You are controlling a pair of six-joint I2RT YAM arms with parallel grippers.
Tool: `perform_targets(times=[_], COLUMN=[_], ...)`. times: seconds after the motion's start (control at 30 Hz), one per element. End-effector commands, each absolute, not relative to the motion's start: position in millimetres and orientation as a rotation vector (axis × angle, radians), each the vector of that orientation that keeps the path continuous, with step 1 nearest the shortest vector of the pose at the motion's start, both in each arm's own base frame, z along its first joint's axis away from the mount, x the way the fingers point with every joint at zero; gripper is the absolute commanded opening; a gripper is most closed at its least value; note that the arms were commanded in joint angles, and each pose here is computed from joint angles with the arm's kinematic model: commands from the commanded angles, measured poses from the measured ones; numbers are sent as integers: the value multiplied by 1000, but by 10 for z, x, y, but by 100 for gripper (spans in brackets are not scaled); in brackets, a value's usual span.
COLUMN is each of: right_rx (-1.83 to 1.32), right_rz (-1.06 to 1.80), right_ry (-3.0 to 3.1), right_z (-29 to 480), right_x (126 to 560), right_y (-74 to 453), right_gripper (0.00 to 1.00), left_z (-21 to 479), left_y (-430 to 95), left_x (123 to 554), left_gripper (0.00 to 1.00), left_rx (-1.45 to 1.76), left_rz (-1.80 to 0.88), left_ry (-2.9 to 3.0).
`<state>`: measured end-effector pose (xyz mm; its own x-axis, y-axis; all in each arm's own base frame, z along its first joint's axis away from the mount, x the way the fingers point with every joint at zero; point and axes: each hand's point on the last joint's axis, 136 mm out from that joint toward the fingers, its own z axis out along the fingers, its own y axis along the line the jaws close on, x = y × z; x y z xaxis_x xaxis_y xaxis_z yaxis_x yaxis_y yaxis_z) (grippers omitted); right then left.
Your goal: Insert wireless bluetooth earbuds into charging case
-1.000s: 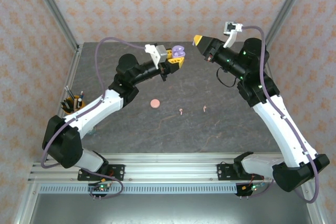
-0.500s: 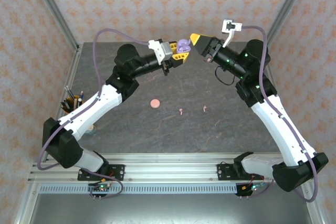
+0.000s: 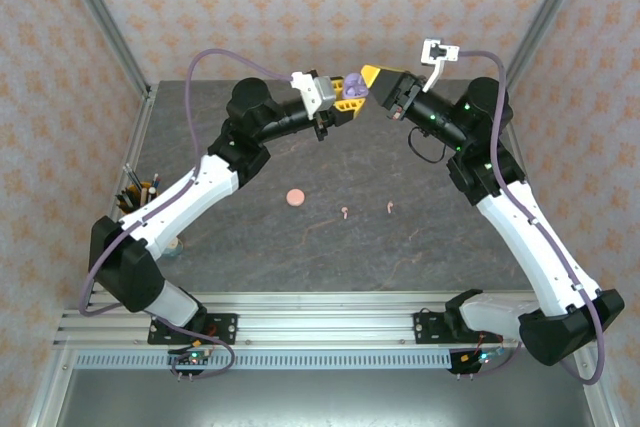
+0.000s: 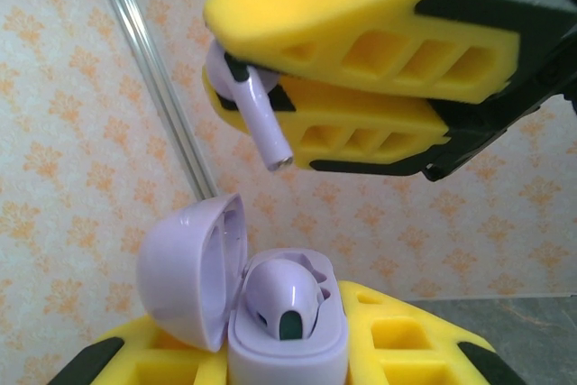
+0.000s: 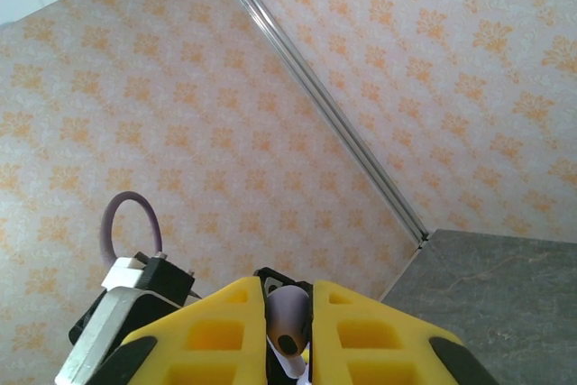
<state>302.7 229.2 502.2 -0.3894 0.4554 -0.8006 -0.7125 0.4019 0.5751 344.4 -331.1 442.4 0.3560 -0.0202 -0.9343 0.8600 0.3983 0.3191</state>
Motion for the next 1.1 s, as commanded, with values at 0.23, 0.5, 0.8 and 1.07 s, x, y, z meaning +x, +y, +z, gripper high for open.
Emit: perform_targets(times=[0.23, 0.5, 0.8, 1.07], right_rx=[-280, -265, -253, -241], right_rz=[1270, 1243, 1209, 1186], right_ry=[1468, 1489, 1507, 1536], right_z=[5070, 5000, 4950, 4848], right_x=[2902, 2927, 2942, 3004], right_y=[2270, 2246, 2211, 2213], right_gripper=[14, 13, 12, 12], left_z=[4766, 4772, 4787, 4840], left_y=[-3285, -3271, -3267, -3256], left_x=[3366, 3362, 3350, 3318], left_gripper=[0, 0, 0, 0], left_rx=[965, 965, 966, 960], left_rz=[-718, -711, -710, -720], left_ry=[963, 965, 964, 949])
